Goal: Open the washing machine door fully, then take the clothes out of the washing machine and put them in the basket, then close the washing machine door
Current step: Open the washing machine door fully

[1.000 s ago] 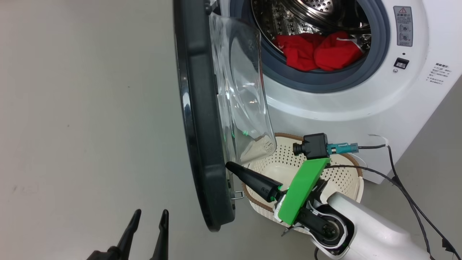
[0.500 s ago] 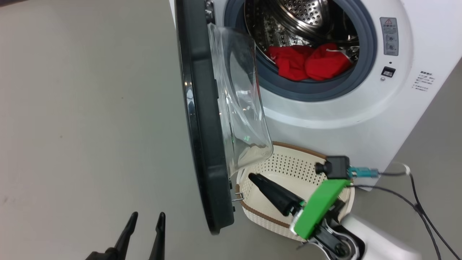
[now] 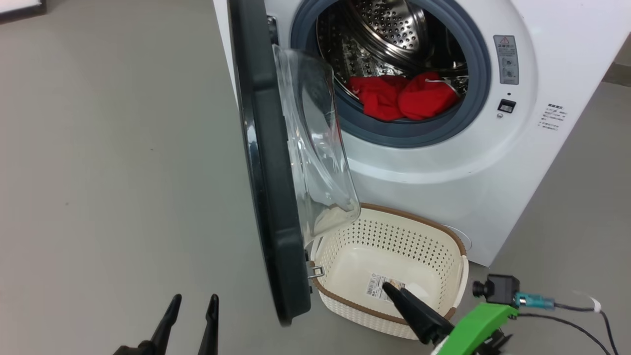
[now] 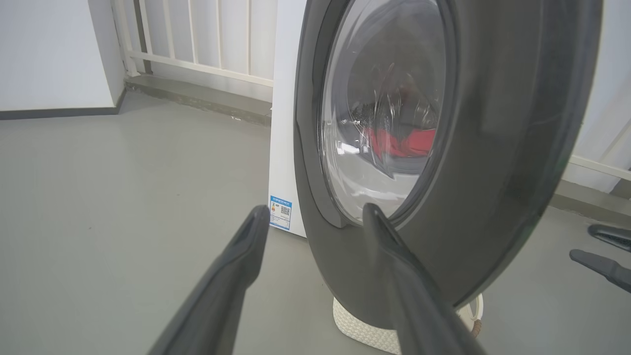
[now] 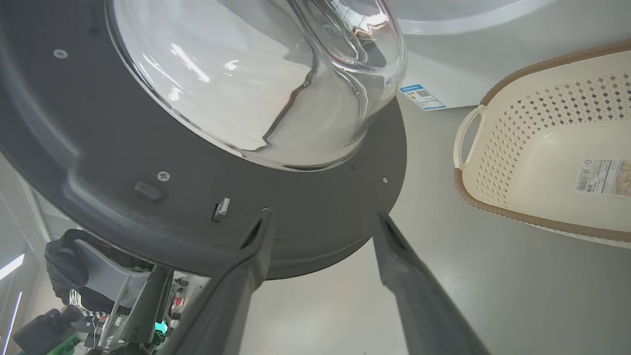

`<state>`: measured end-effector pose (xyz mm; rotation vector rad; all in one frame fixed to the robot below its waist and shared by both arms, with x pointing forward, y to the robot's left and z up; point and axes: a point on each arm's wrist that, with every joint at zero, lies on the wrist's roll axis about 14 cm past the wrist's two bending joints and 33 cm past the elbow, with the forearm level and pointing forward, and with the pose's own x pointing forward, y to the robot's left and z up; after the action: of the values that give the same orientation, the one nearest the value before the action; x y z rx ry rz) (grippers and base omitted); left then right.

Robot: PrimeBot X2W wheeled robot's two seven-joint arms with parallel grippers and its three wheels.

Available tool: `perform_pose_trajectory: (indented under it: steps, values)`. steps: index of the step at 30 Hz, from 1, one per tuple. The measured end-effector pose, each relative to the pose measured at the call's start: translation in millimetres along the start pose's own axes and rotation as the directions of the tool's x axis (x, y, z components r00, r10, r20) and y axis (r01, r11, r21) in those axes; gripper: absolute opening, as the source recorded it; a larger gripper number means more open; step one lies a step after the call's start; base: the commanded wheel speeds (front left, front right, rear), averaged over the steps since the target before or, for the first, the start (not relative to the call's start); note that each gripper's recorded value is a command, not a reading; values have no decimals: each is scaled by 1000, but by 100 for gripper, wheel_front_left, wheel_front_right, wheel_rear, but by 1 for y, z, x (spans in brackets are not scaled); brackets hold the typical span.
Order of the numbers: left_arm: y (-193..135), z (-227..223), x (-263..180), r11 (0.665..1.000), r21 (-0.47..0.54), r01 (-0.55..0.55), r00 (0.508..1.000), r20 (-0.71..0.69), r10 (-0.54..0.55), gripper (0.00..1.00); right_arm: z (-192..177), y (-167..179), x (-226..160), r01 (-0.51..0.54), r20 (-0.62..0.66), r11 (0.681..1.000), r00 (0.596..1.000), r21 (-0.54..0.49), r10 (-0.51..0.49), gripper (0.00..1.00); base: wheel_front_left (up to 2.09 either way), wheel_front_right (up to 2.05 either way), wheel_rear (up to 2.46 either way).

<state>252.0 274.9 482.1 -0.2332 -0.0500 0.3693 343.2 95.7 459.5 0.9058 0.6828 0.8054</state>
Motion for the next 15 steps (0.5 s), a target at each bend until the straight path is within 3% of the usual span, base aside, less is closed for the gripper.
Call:
perform_pose_trajectory:
  steps: [7,12,15]
  values:
    - [-2,-1,3,1000,-1,8,1000,-4,-8,100,7,-37,-21,109,66,993,992,-53,-105,100,0,0,0]
    - [-5,-3,5,1000,1,25,1000,-8,-25,100,11,-56,-33,161,78,969,986,-189,-148,100,0,0,0]
    - [-5,-5,4,1000,3,27,1000,-15,-27,100,21,-62,-38,187,117,958,979,-217,-165,100,0,0,0]
